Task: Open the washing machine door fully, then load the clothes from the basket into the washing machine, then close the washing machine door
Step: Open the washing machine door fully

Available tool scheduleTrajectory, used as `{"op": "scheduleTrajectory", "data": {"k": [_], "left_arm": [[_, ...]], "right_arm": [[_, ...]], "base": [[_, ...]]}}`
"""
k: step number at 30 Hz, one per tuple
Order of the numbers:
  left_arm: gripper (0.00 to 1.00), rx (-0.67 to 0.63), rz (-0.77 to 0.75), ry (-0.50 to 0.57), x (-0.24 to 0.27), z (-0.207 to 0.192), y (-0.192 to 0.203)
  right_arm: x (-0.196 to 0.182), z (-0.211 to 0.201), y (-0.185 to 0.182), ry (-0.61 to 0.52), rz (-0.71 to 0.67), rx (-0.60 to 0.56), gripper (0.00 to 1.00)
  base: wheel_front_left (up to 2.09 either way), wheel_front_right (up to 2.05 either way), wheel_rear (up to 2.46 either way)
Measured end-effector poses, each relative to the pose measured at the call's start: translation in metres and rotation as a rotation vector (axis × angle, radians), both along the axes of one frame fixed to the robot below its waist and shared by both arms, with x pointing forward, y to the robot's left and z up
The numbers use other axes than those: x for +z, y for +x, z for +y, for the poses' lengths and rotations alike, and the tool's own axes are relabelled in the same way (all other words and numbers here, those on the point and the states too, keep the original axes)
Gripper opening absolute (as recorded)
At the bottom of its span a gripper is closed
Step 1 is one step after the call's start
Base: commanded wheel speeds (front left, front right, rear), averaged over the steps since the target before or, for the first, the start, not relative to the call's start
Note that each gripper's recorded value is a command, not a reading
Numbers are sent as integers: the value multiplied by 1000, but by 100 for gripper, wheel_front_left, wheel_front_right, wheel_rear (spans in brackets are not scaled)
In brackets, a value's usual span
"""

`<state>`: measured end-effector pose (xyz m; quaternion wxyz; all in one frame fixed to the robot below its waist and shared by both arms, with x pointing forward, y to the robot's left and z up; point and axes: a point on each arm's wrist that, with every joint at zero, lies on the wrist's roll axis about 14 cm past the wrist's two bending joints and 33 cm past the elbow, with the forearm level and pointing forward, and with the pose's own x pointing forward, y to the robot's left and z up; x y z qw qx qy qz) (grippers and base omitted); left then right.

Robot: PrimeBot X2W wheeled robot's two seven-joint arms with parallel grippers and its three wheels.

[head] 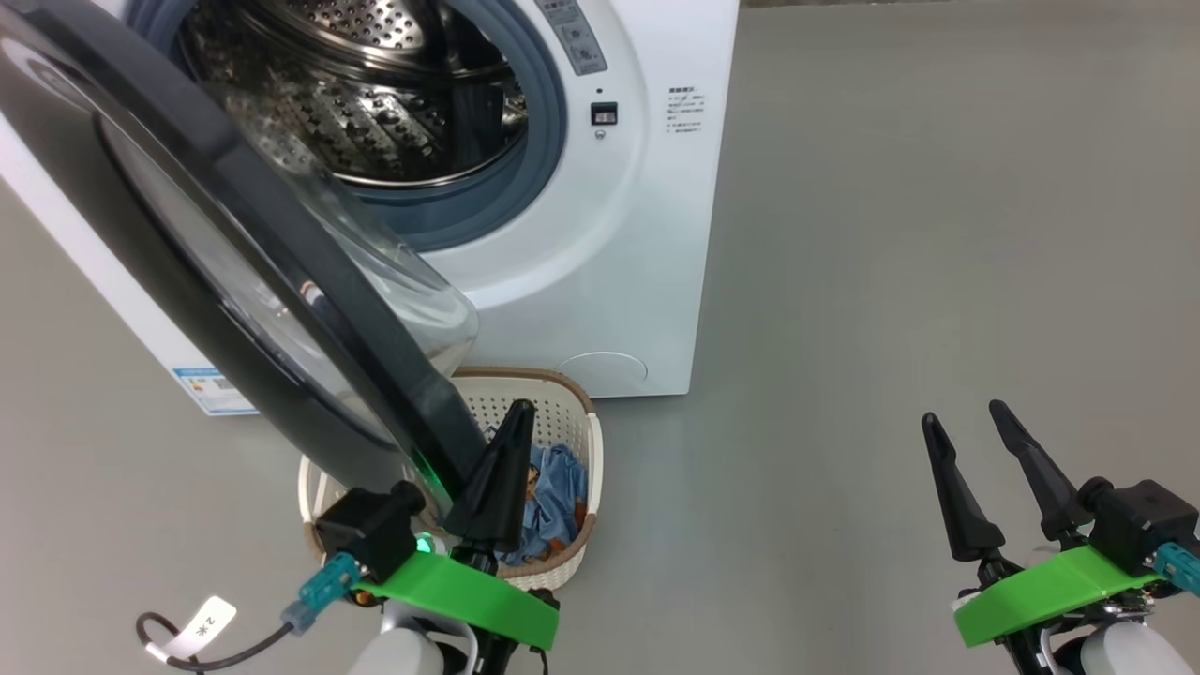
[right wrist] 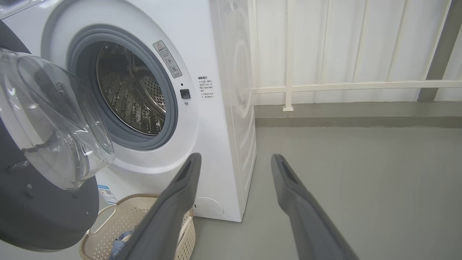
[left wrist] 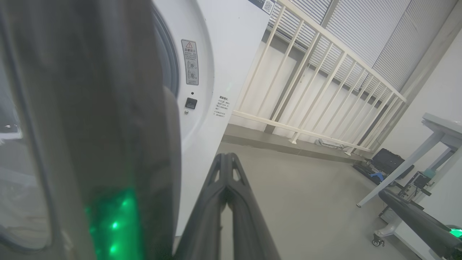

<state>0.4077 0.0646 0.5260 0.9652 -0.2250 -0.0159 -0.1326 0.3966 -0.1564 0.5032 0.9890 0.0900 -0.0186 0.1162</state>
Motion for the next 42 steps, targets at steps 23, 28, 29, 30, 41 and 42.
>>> {"op": "scheduleTrajectory", "data": {"k": [23, 28, 29, 30, 41, 42], "left_arm": [[0, 124, 32, -11, -13, 39, -19], [0, 193, 43, 11, -19, 63, -31], [0, 202, 40, 14, -19, 66, -33], [0, 211, 40, 14, -19, 69, -35], [0, 366, 56, 47, -24, 117, -61], [0, 387, 59, 55, -24, 124, -64]], "right_arm": [[-6, 31, 14, -20, 8, 93, 100], [-7, 42, 16, -22, 10, 126, 100], [-8, 44, 15, -22, 13, 133, 100], [-9, 46, 15, -23, 17, 140, 100], [-9, 73, 21, -28, 13, 221, 100], [-9, 76, 22, -29, 13, 230, 100]], "base": [[0, 0, 0], [0, 0, 0], [0, 0, 0], [0, 0, 0], [0, 0, 0], [0, 0, 0]]}}
